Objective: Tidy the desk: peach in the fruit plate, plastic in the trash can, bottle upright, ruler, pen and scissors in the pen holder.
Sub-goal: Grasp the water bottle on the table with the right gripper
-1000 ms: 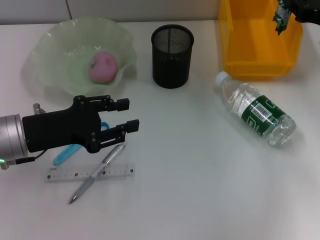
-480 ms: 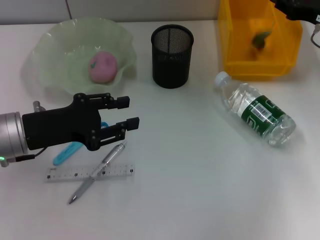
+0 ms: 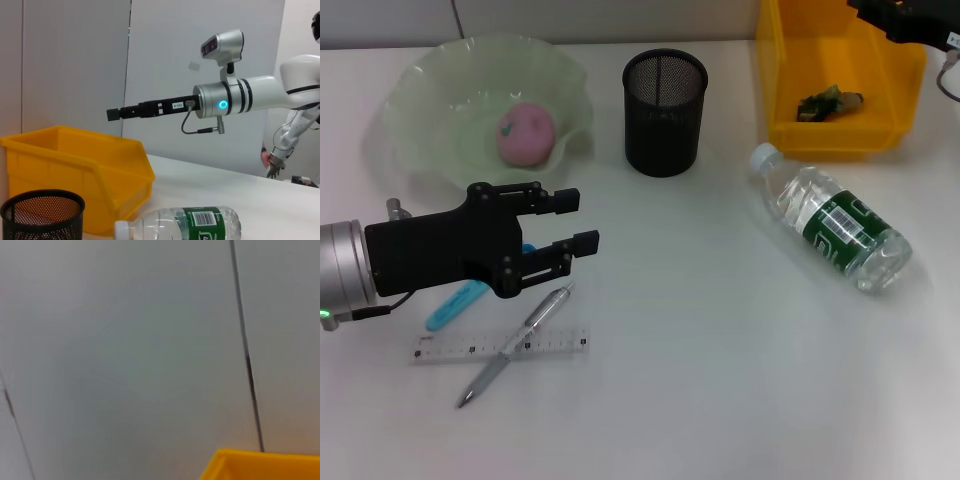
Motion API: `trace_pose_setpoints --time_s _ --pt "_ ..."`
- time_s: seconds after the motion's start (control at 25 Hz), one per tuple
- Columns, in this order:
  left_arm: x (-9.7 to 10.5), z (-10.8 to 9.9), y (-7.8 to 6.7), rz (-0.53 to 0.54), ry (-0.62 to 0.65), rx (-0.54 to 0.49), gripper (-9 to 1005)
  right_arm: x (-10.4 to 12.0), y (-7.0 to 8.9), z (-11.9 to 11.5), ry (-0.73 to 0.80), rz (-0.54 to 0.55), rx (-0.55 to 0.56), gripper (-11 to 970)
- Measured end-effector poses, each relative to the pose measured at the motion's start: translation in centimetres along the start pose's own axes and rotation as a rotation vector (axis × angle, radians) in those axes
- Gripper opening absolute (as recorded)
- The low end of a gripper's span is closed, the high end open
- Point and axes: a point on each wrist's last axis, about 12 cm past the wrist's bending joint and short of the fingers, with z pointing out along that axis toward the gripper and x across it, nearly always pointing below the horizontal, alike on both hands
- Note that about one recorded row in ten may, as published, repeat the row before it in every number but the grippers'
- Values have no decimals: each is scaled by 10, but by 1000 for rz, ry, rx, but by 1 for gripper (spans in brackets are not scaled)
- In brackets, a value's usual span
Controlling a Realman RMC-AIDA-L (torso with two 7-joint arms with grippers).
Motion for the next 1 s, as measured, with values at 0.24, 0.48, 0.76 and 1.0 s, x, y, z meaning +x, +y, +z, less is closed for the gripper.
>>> trace_pose_setpoints --time_s 0.24,0.48,0.76,1.0 --pt "1 -1 -1 -4 -2 -6 516 -3 9 -20 -26 75 -132 641" --pt "0 -1 0 -4 -12 -13 516 -5 12 -51 -37 99 -214 700" --pt "-1 0 1 -3 -12 -12 516 -23 16 -82 -3 111 -295 736" --pt "0 0 1 -3 -11 -12 516 -54 21 -87 222 77 -271 741"
